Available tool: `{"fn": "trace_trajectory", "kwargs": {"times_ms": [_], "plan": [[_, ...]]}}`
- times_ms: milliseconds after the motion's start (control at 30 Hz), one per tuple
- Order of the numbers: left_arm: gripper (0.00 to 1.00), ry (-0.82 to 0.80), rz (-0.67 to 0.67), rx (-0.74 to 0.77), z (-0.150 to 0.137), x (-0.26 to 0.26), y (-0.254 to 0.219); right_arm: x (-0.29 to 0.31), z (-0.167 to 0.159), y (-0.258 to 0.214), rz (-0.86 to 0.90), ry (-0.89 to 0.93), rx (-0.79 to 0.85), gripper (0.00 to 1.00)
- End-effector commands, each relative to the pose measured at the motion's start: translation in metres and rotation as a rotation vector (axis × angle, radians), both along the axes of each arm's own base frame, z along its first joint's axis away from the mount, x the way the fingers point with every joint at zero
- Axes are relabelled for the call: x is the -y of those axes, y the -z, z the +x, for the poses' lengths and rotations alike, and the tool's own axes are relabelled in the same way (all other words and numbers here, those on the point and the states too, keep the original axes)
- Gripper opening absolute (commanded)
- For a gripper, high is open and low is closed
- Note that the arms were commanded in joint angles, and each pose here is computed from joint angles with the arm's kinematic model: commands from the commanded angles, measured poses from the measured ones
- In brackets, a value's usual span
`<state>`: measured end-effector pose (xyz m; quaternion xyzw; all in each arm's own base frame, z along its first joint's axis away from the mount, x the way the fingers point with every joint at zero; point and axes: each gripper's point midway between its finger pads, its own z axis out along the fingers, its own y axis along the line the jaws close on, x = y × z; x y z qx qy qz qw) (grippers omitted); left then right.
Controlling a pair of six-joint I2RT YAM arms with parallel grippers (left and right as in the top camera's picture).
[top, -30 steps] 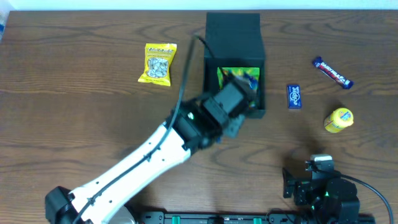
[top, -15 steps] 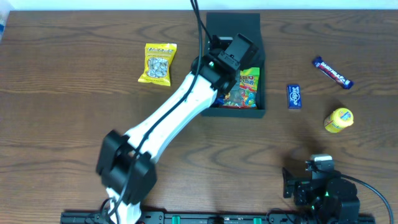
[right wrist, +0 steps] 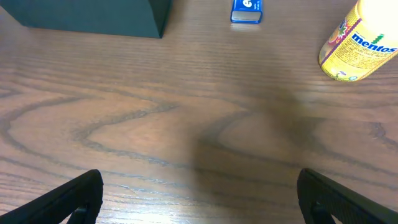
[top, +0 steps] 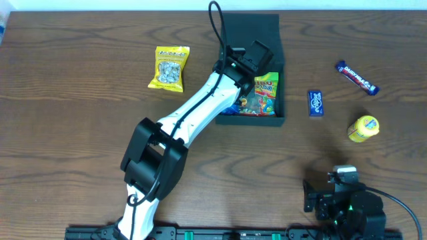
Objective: Pack container
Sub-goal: 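Carry the Oreo pack into the box beside the Haribo bag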
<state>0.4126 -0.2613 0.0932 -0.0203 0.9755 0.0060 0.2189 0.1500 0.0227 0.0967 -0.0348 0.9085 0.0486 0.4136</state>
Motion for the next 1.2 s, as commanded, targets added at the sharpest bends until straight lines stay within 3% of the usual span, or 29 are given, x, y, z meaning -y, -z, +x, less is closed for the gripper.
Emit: {"fn": "trace_trajectory", "kwargs": {"times_ms": [0,1167], "plan": [[0.06,-0.031,-0.001,-0.015,0.002,0.001,0.008,0.001,-0.001,0.003,-0.007,-0.001,-0.007,0.99],[0.06,-0.118,0.081,-0.061,-0.001,-0.023,0.035,0.001,-0.001,0.003,-0.007,-0.001,-0.007,0.99]]}}
